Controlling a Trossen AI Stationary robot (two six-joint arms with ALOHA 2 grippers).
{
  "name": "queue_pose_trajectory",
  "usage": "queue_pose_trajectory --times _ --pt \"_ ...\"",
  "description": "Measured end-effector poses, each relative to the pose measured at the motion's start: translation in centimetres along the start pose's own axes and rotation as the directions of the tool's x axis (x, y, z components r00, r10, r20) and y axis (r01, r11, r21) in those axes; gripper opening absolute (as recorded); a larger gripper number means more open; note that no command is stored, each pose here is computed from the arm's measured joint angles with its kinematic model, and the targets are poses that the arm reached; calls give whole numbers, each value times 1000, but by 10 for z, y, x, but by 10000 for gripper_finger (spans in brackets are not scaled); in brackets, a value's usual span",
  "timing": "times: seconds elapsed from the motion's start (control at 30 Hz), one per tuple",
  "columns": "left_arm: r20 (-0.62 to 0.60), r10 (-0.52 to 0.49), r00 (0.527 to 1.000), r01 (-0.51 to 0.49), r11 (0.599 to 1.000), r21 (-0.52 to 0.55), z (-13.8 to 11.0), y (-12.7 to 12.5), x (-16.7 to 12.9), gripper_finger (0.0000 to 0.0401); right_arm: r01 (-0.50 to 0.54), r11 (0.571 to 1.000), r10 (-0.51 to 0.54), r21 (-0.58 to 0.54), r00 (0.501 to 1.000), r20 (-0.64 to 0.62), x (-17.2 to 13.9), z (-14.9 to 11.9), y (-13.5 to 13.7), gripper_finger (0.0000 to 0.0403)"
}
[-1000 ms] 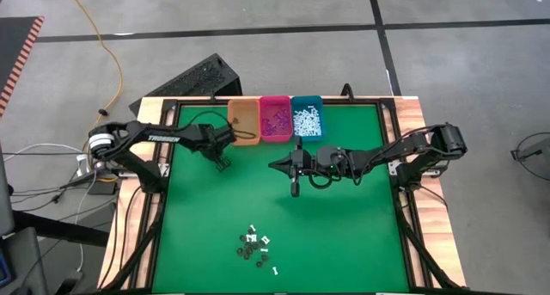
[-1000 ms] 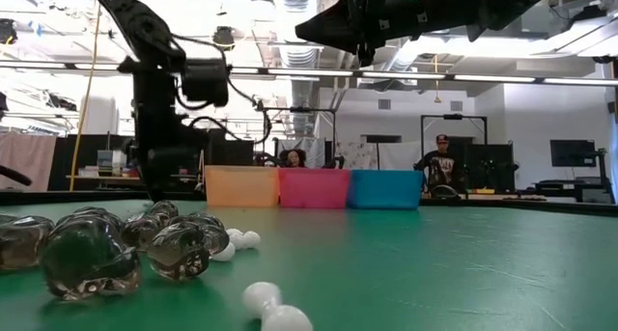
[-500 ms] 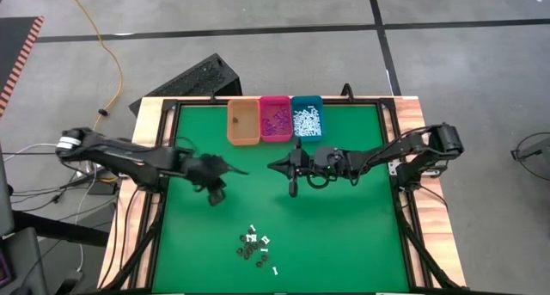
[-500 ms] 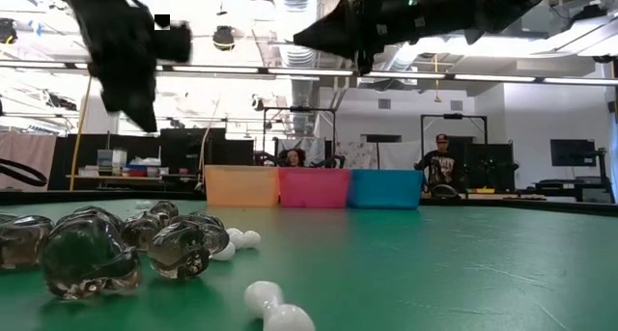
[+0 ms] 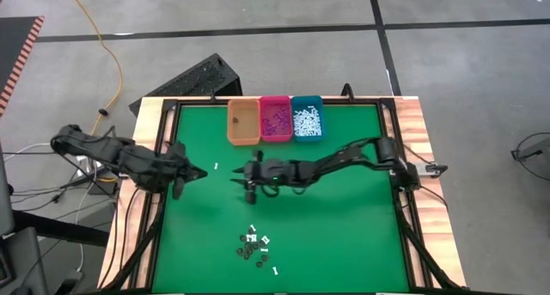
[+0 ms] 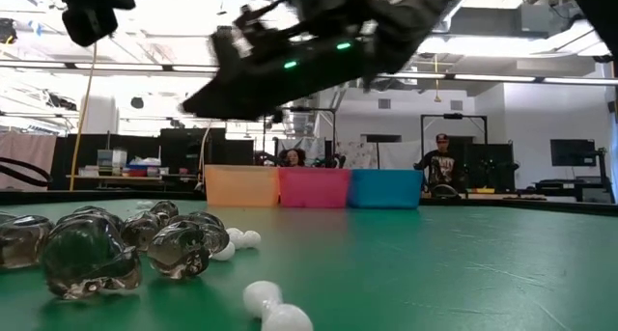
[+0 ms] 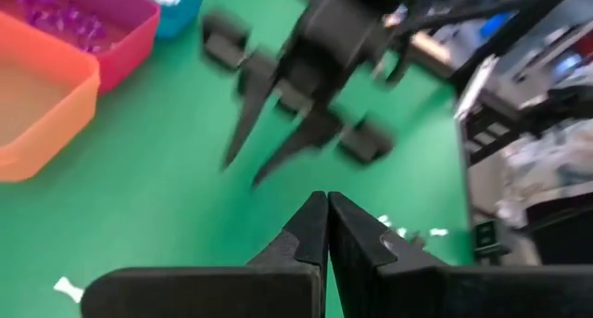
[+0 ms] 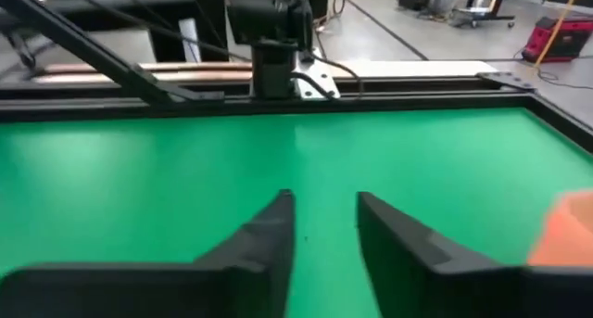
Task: Sort Halloween decoration
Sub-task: Put the white bone toy into the blue bin
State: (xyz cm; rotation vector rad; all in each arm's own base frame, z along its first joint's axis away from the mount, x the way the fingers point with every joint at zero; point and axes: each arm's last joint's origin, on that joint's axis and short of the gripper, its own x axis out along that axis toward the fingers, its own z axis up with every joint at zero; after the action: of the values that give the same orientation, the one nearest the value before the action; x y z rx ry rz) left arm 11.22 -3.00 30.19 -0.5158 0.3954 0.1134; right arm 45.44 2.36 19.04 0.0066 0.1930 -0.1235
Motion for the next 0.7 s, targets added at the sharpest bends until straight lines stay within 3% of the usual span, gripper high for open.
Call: queue_pose_trajectory --times 0.13,0.23,0.47,0.6,0.7 --pt "53 -57 997 58 998 -14 2 4 -17 0 9 1000 -9 -26 999 -34 41 0 3 216" --pt "71 -78 994 79 997 -6 2 6 -25 0 21 999 -24 -39 997 -73 69 1 1 252" --pt "52 -72 996 72 997 -4 -1 10 -29 0 81 995 -87 -51 987 -135 117 -3 -10 264" --pt "27 -57 998 58 998 -2 -3 10 -27 0 192 980 -200 -61 962 -184 127 -8 -23 265" --pt "15 -50 999 50 999 2 -4 11 -26 0 227 974 -222 -3 951 -215 130 -15 -32 265"
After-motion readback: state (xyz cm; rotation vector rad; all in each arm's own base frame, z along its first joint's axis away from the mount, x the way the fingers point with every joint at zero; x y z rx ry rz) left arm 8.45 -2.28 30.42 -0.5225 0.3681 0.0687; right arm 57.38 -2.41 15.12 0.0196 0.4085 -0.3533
